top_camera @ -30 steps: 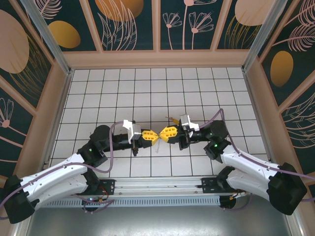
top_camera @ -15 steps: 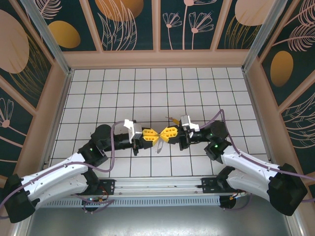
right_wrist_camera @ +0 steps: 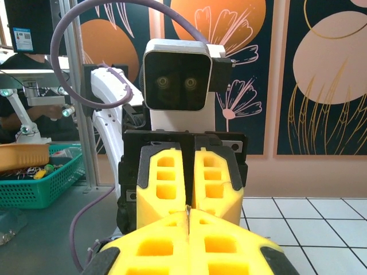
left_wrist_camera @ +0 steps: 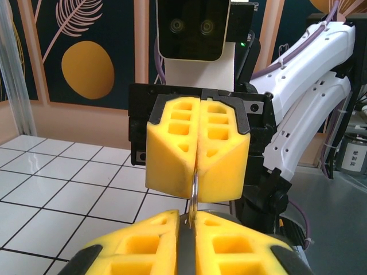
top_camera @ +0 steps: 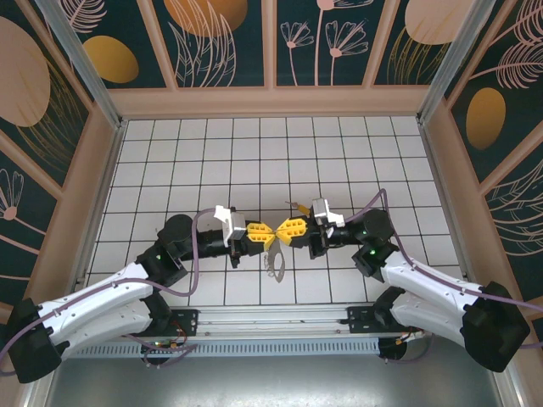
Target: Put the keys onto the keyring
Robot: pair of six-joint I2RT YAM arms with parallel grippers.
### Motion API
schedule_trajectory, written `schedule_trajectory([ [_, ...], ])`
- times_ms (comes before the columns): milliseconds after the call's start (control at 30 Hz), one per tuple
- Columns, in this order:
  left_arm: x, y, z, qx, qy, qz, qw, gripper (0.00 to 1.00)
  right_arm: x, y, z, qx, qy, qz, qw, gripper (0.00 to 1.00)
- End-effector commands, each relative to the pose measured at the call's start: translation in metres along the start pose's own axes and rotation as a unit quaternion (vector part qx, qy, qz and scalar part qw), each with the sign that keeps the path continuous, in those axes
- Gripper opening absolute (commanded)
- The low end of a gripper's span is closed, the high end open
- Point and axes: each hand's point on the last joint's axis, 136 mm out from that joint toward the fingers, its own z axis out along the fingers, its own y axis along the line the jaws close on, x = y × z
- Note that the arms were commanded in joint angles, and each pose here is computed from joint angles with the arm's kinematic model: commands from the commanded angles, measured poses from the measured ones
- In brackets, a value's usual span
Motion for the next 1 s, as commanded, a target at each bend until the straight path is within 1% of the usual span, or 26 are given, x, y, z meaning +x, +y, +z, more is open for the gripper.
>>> schedule_trajectory([
  [0, -0.022, -0.002, 0.0, 0.001, -0.036, 0.014, 0.999, 0.2, -0.002, 0.005, 0.0, -0.007, -0.007, -0.017, 1.0, 0.0],
  [67, -0.022, -0.001, 0.0, 0.0, -0.036, 0.014, 0.999, 0.23, -0.001, 0.004, 0.0, -0.005, -0.007, -0.017, 1.0, 0.0],
  [133, -0.022, 0.0, 0.0, -0.004, -0.036, 0.014, 0.999, 0.22, -0.002, 0.005, 0.001, -0.008, -0.009, -0.017, 1.0, 0.0],
  [200, -0.021, 0.001, 0.0, -0.007, -0.036, 0.015, 0.999, 0.15, -0.001, 0.006, 0.001, -0.01, -0.011, -0.015, 1.0, 0.0],
  [233, -0.022, 0.002, 0.0, -0.009, -0.037, 0.016, 0.999, 0.13, -0.001, 0.006, 0.001, -0.011, -0.011, -0.014, 1.0, 0.0],
  [300, -0.021, 0.002, -0.001, -0.01, -0.038, 0.015, 0.999, 0.12, 0.001, 0.006, 0.001, -0.012, -0.01, -0.012, 1.0, 0.0],
  [367, -0.021, 0.002, -0.001, -0.01, -0.037, 0.015, 0.999, 0.08, 0.001, 0.006, 0.001, -0.01, -0.009, -0.012, 1.0, 0.0],
  [433, -0.019, 0.002, -0.001, -0.011, -0.032, 0.015, 0.999, 0.0, 0.0, 0.007, 0.0, -0.009, -0.011, -0.013, 1.0, 0.0],
  [500, -0.018, 0.003, -0.001, -0.013, -0.028, 0.015, 0.999, 0.0, -0.001, 0.005, 0.0, -0.005, -0.011, -0.014, 1.0, 0.0],
  [533, -0.017, 0.003, -0.001, -0.016, -0.023, 0.017, 0.999, 0.0, -0.001, 0.004, 0.0, 0.0, -0.008, -0.013, 1.0, 0.02],
  [633, -0.013, 0.006, -0.003, -0.027, -0.001, 0.028, 0.999, 0.0, 0.002, -0.002, -0.002, 0.024, 0.011, -0.01, 1.0, 0.27],
  [667, -0.012, 0.007, -0.004, -0.031, 0.007, 0.032, 0.999, 0.0, 0.003, -0.007, -0.004, 0.047, 0.021, -0.008, 0.999, 0.34],
  [700, -0.01, 0.007, -0.005, -0.034, 0.016, 0.037, 0.999, 0.0, 0.003, -0.012, -0.007, 0.072, 0.032, -0.008, 0.997, 0.38],
  [733, -0.008, 0.009, -0.005, -0.037, 0.027, 0.04, 0.998, 0.0, 0.006, -0.016, -0.011, 0.093, 0.045, -0.006, 0.995, 0.41],
  [800, 0.002, 0.012, -0.005, -0.043, 0.061, 0.043, 0.996, 0.0, 0.009, -0.024, -0.02, 0.139, 0.073, -0.009, 0.988, 0.44],
  [900, 0.016, 0.016, -0.004, -0.047, 0.11, 0.045, 0.992, 0.0, 0.013, -0.03, -0.029, 0.178, 0.118, -0.003, 0.977, 0.44],
  [967, 0.023, 0.018, -0.003, -0.048, 0.137, 0.042, 0.989, 0.0, 0.014, -0.031, -0.029, 0.19, 0.139, 0.004, 0.972, 0.43],
])
